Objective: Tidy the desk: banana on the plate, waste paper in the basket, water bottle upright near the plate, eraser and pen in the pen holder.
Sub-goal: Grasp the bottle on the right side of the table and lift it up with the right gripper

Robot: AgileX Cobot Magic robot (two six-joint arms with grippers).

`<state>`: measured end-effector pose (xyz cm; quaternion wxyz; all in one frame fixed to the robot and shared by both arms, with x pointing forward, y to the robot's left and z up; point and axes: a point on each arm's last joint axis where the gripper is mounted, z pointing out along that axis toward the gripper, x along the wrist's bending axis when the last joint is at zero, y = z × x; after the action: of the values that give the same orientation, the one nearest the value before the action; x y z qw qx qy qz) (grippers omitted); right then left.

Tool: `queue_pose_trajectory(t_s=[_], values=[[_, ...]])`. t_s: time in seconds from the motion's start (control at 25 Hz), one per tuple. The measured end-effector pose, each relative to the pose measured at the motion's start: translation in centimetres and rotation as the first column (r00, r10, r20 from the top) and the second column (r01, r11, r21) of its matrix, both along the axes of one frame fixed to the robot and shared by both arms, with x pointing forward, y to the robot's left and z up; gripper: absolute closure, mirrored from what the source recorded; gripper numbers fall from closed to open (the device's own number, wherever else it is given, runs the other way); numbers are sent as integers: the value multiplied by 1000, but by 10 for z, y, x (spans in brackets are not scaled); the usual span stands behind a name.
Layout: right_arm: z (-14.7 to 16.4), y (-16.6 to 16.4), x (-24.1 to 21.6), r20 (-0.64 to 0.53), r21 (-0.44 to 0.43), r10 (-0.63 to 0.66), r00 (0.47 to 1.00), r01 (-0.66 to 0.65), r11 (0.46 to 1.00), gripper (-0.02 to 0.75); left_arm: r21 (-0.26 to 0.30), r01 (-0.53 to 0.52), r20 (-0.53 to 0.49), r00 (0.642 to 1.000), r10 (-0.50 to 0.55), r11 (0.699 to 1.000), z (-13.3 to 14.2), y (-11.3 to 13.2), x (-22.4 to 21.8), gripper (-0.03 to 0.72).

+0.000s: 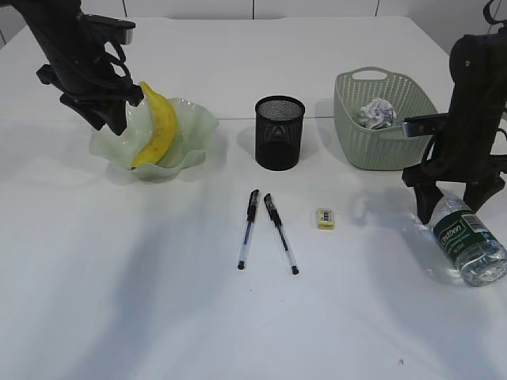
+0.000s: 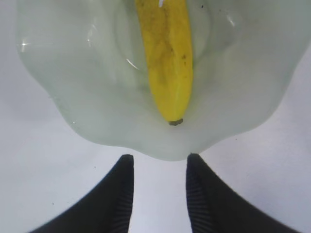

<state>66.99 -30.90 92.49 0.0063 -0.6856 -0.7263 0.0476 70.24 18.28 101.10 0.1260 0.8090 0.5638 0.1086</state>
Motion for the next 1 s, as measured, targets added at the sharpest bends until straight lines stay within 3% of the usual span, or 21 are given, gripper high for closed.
queue_pose_trajectory(t_s=[0.6,1.0], values=[[-4,0,0,-10,0,12,1000,-12,1000,170,1,0,-2,1000,0,1000,0,0,0,445],[-4,0,0,-9,0,16,1000,-16,1000,356,3,0,-12,1000,0,1000,0,0,-1,445]])
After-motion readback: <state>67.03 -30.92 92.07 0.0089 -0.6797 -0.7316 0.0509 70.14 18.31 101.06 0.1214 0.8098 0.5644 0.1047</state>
